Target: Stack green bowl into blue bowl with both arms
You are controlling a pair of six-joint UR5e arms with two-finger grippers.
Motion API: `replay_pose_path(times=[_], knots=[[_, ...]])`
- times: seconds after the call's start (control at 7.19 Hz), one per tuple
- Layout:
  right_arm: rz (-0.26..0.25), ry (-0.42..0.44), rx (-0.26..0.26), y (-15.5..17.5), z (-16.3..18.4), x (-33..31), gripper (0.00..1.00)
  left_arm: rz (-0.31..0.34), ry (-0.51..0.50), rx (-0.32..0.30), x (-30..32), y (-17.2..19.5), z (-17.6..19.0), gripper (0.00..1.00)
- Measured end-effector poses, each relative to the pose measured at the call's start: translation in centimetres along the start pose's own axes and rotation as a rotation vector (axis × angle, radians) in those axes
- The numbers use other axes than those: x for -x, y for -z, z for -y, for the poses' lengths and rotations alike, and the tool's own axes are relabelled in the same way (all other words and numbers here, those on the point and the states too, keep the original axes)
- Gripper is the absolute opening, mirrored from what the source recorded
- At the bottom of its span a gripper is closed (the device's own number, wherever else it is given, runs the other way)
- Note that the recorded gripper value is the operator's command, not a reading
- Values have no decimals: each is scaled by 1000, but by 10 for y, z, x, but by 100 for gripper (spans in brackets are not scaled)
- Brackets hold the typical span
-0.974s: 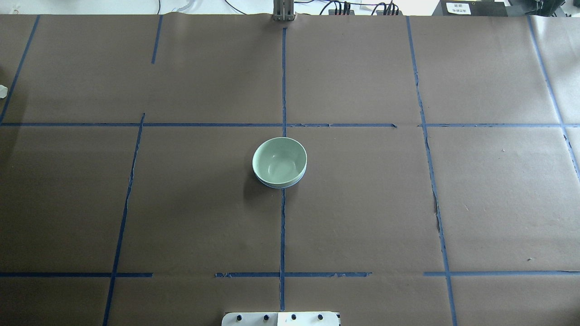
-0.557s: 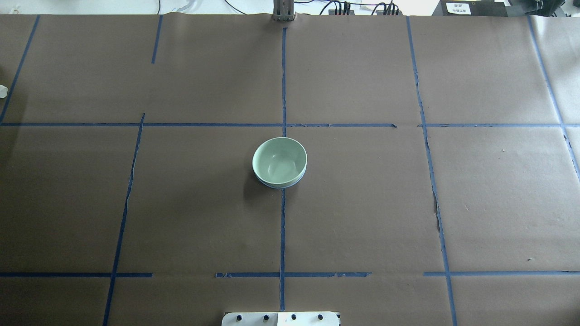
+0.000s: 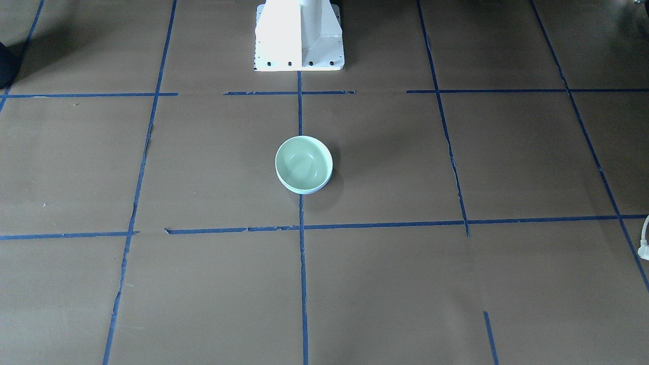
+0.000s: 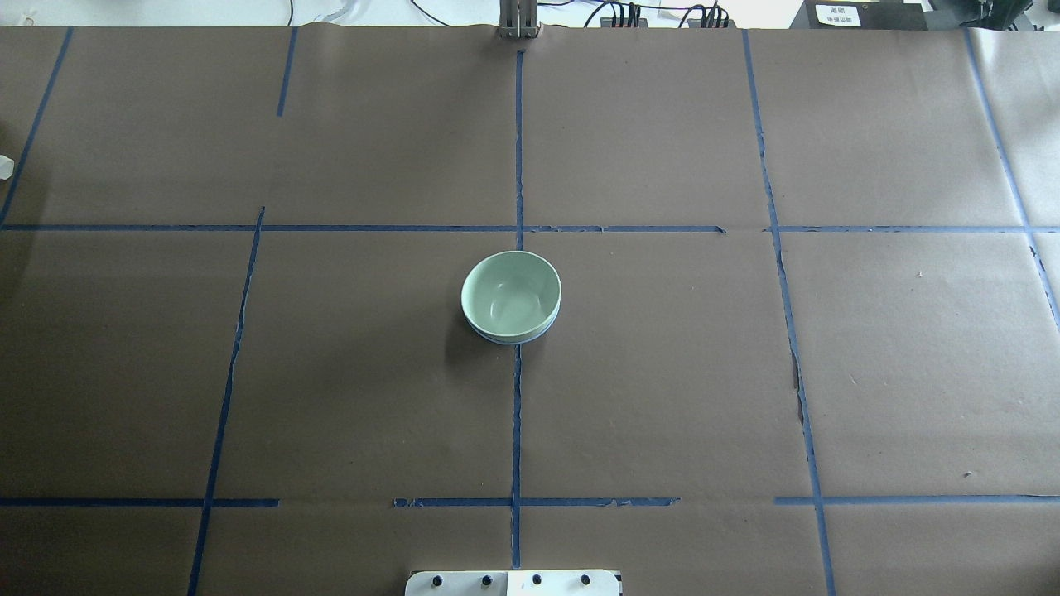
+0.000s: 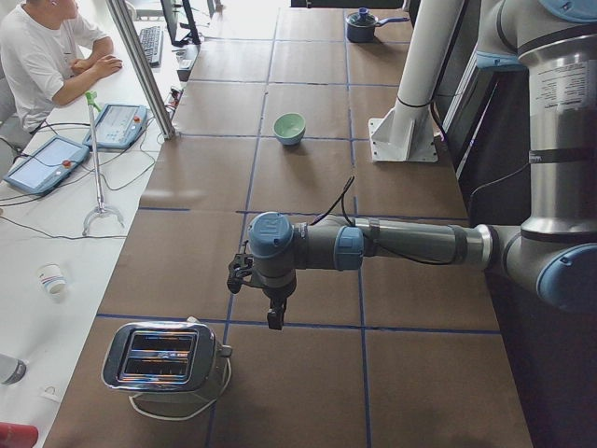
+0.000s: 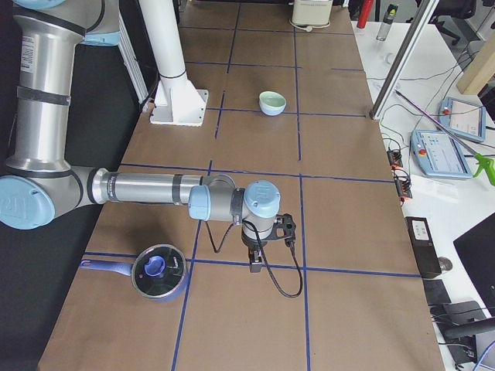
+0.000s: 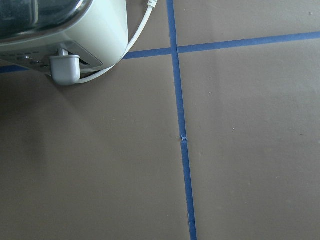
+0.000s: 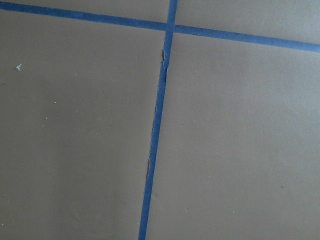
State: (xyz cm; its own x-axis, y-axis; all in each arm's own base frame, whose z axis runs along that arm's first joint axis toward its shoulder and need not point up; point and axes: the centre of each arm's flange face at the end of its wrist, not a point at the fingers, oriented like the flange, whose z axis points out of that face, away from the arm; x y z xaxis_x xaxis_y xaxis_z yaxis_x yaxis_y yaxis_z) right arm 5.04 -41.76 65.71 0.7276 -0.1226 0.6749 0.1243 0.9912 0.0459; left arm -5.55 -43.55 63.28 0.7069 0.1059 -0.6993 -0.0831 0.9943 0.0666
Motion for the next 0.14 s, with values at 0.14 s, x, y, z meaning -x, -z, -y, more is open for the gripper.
replay_pose_path(times=[0.14], knots=[[0, 0, 0, 0, 0, 0, 100, 0, 0, 0, 0, 0, 0, 100]])
